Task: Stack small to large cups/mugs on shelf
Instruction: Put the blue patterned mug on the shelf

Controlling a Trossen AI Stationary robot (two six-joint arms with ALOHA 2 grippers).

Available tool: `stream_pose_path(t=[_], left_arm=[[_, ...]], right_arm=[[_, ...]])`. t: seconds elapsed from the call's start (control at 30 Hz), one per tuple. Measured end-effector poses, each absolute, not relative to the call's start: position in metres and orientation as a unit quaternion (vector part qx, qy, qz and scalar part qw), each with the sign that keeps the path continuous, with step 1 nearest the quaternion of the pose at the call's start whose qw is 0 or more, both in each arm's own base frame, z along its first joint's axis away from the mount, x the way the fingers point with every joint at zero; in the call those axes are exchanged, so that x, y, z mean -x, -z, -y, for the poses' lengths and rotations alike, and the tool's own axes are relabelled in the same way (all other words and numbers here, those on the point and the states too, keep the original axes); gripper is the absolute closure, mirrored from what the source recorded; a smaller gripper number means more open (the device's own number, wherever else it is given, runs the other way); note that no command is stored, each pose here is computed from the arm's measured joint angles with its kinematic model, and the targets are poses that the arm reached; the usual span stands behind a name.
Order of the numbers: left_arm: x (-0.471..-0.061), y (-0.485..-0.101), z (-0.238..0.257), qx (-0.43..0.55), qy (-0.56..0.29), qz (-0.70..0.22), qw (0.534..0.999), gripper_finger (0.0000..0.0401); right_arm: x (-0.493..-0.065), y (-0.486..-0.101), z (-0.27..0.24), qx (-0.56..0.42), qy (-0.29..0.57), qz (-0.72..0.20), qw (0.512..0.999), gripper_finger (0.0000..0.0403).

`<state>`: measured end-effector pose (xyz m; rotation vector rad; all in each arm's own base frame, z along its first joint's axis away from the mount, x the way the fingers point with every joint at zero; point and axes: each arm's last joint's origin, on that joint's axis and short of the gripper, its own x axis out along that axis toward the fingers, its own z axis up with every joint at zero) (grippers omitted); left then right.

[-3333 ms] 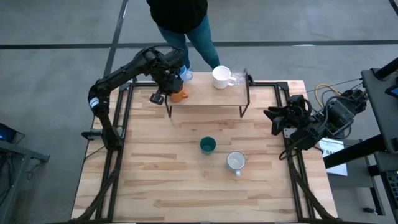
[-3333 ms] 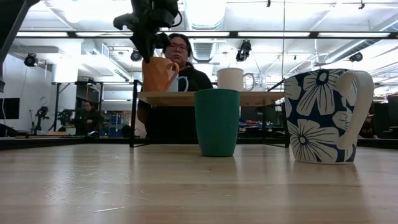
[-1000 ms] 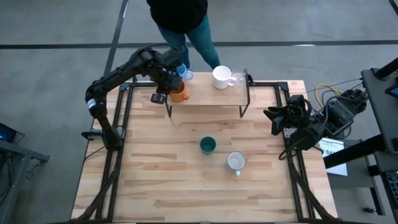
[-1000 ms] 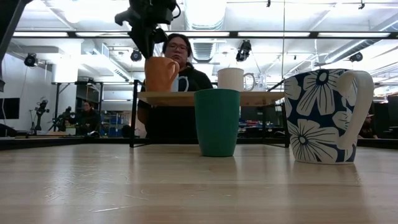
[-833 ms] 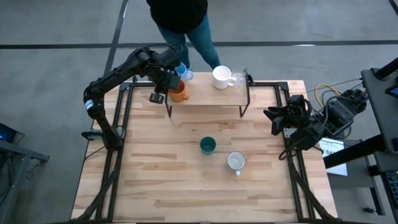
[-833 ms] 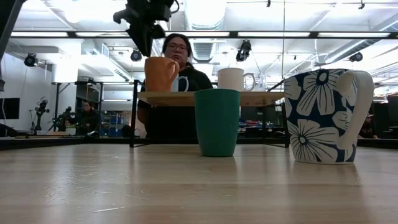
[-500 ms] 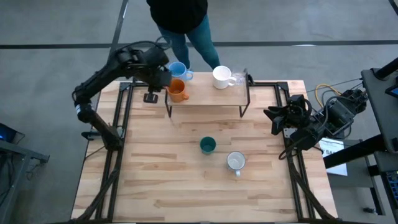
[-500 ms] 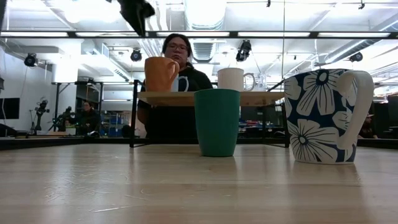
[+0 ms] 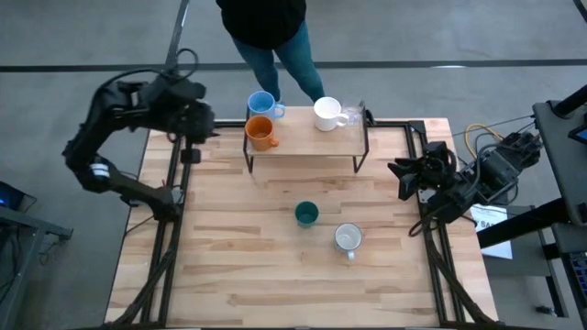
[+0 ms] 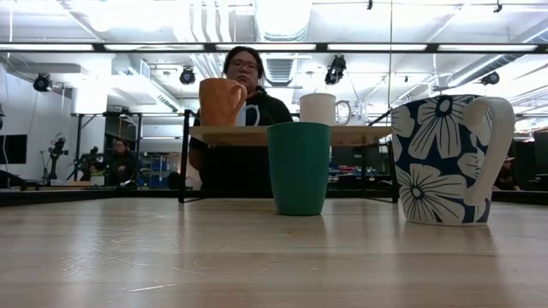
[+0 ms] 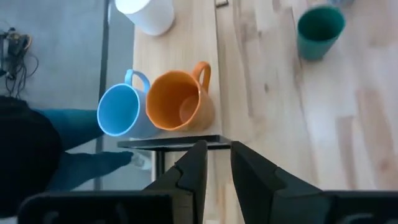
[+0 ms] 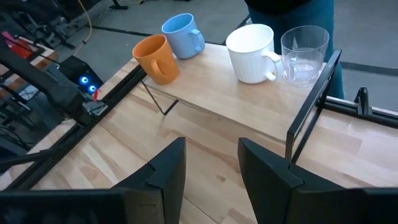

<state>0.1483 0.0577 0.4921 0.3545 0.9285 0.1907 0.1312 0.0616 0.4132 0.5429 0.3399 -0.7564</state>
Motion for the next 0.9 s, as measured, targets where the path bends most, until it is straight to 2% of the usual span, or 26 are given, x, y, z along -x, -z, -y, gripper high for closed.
stream_pose_path(t=[0.2,0.47,0.9], left_arm=[[-0.124,-0.499,-0.045,-0.112,-0.116,-0.408,0.899,0.0344],[-0.102,-0.498,-0.034,-0.074,-0.097,-0.382,0.916,0.0344],[-0.091,-0.481,-0.030,-0.042,-0.094,-0.396,0.912,0.0344]], right_arm=[[-0.134,-0.398,-0.064,-0.270,0.379,-0.164,0.870,0.0264],[-0.139,-0.388,-0.066,-0.277,0.389,-0.147,0.866,0.0262],[-0.154,-0.399,-0.076,-0.192,0.338,-0.128,0.912,0.0277]])
